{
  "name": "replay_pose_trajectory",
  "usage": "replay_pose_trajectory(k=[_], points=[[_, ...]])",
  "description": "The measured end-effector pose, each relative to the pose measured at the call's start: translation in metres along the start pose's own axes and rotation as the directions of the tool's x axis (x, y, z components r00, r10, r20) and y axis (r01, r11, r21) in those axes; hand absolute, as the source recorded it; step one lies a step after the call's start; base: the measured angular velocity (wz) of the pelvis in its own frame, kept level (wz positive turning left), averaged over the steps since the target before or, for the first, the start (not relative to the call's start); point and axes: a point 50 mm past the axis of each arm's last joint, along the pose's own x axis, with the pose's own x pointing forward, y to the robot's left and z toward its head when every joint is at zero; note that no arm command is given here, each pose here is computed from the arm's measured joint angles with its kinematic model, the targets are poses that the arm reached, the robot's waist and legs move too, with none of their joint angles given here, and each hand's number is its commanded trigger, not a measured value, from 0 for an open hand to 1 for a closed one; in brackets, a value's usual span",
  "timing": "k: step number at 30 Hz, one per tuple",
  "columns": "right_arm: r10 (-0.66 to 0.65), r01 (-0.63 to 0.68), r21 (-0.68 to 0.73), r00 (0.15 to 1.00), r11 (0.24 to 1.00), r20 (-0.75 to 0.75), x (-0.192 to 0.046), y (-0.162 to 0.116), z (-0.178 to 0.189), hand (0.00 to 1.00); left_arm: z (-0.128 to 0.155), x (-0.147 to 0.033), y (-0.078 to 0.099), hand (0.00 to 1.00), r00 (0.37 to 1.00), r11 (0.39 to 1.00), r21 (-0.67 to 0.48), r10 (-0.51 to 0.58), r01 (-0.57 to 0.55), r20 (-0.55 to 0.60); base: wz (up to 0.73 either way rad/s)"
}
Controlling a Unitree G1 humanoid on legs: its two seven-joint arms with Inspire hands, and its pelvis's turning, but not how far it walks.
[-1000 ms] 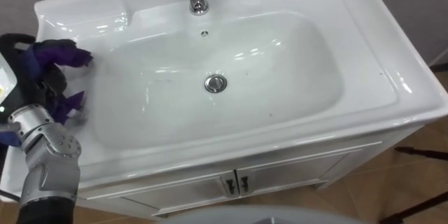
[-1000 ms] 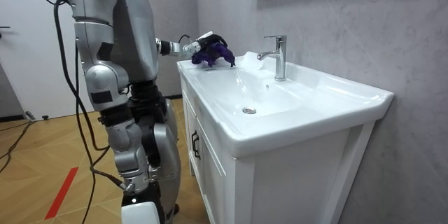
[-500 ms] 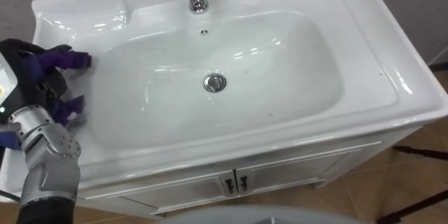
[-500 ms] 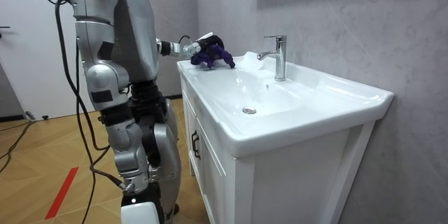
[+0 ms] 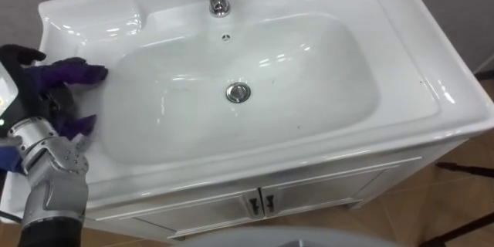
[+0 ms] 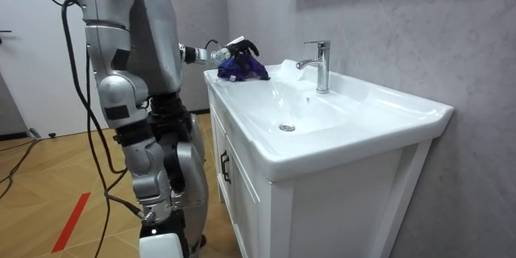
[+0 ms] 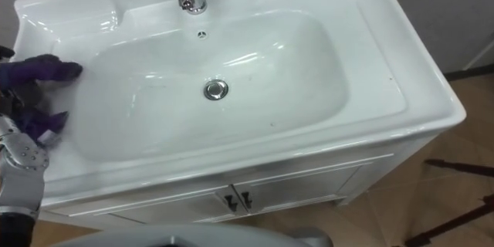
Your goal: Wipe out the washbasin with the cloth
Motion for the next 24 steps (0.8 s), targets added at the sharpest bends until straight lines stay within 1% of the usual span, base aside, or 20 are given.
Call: replay_pose_trajectory(k=[17, 23, 24], points=[[0.003, -0.003, 0.002, 1.0, 1.0, -0.001, 0.0, 0.0004, -0.0001, 0.0, 0.0005, 0.0001, 0.0003, 0.0, 1.0, 1.0, -0.003, 0.004, -0.004, 0.003, 0.0], [0.004, -0.004, -0.002, 1.0, 1.0, -0.003, 0.0, 0.0007, -0.0003, 0.0, 0.0062, 0.0036, 0.0013, 0.0, 1.0, 1.0, -0.021, 0.015, -0.015, 0.016, 0.0], [0.006, -0.006, -0.009, 1.0, 1.0, -0.001, 0.0, 0.0012, 0.0003, 0.0, 0.0095, 0.0048, 0.0037, 0.0, 0.999, 0.999, -0.033, 0.026, -0.025, 0.025, 0.0]])
